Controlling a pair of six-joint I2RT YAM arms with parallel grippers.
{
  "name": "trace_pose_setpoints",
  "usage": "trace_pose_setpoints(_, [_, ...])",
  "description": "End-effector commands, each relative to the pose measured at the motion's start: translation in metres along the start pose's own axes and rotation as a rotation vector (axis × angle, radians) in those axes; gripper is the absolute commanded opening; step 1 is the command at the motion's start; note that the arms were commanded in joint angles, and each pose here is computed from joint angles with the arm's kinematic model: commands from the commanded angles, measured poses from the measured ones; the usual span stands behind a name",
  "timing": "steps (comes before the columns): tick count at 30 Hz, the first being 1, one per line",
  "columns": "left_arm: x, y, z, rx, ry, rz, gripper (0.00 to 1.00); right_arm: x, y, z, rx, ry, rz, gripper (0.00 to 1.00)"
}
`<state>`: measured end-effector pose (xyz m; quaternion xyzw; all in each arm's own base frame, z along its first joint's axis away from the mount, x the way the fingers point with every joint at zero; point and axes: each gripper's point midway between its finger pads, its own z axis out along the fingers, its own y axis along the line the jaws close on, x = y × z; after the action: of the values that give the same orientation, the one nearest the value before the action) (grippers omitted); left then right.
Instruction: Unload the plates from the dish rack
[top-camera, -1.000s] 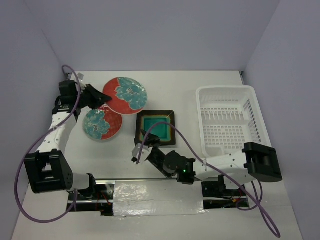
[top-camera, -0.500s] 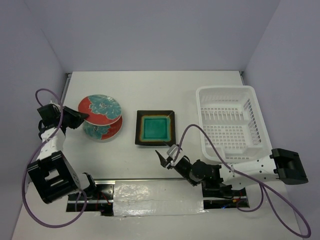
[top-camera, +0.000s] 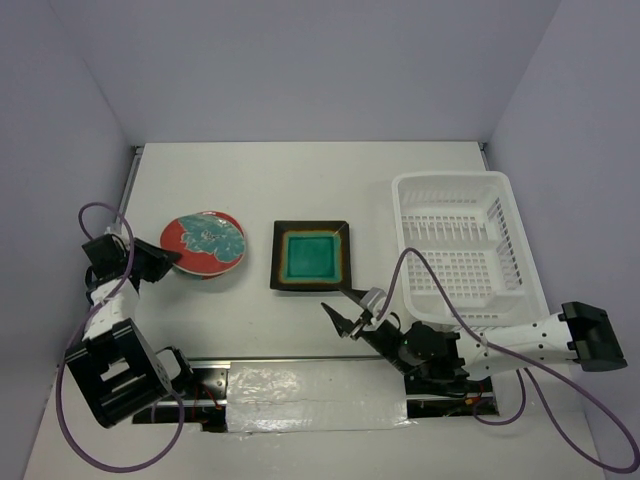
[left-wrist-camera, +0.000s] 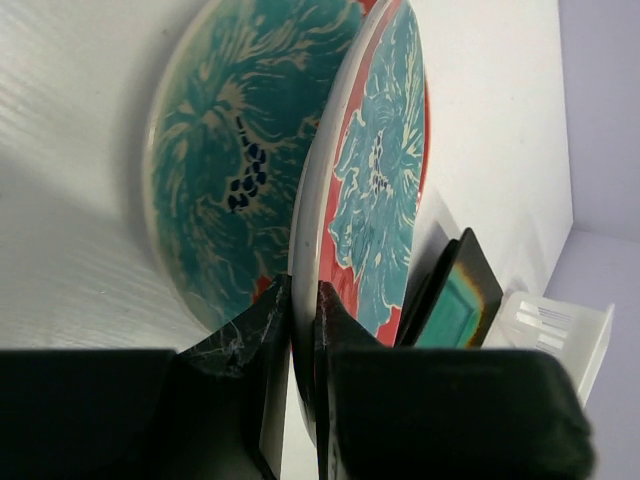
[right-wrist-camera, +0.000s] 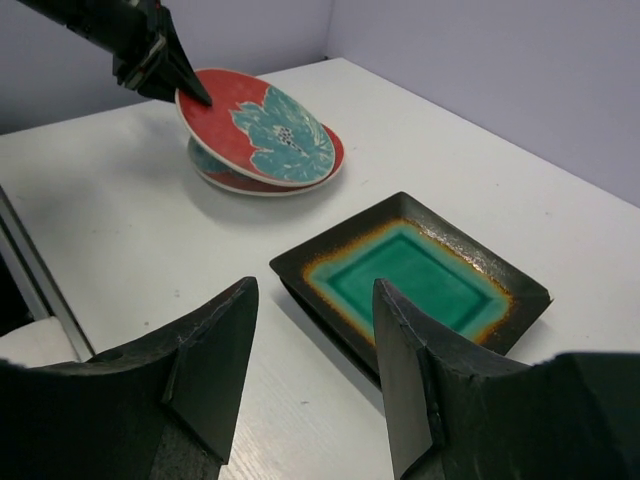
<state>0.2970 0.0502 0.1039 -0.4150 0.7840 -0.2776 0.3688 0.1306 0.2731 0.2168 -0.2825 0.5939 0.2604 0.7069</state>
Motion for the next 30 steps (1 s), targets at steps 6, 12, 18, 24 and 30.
trace_pose_setpoints(6, [-0.017, -0.023, -0.002, 0.139, -0.061, 0.064, 0.00, -0.016, -0.003, -0.009, -0.011, -0.072, 0.102, 0.57])
trace_pose_setpoints(12, [-0.020, -0.014, -0.003, 0.085, -0.073, 0.086, 0.00, -0.019, -0.003, -0.009, -0.017, -0.080, 0.108, 0.57])
trace_pose_setpoints(18, [-0.017, -0.006, 0.001, 0.062, -0.056, 0.071, 0.02, -0.012, -0.009, -0.013, 0.010, -0.070, 0.115, 0.57])
trace_pose_setpoints(24, [-0.011, 0.004, 0.003, 0.025, -0.031, 0.052, 0.28, -0.017, -0.013, -0.016, 0.010, -0.089, 0.138, 0.57])
trace_pose_setpoints(30, [-0.011, 0.011, 0.004, -0.015, -0.036, 0.045, 0.54, -0.018, -0.015, -0.018, 0.015, -0.092, 0.150, 0.57])
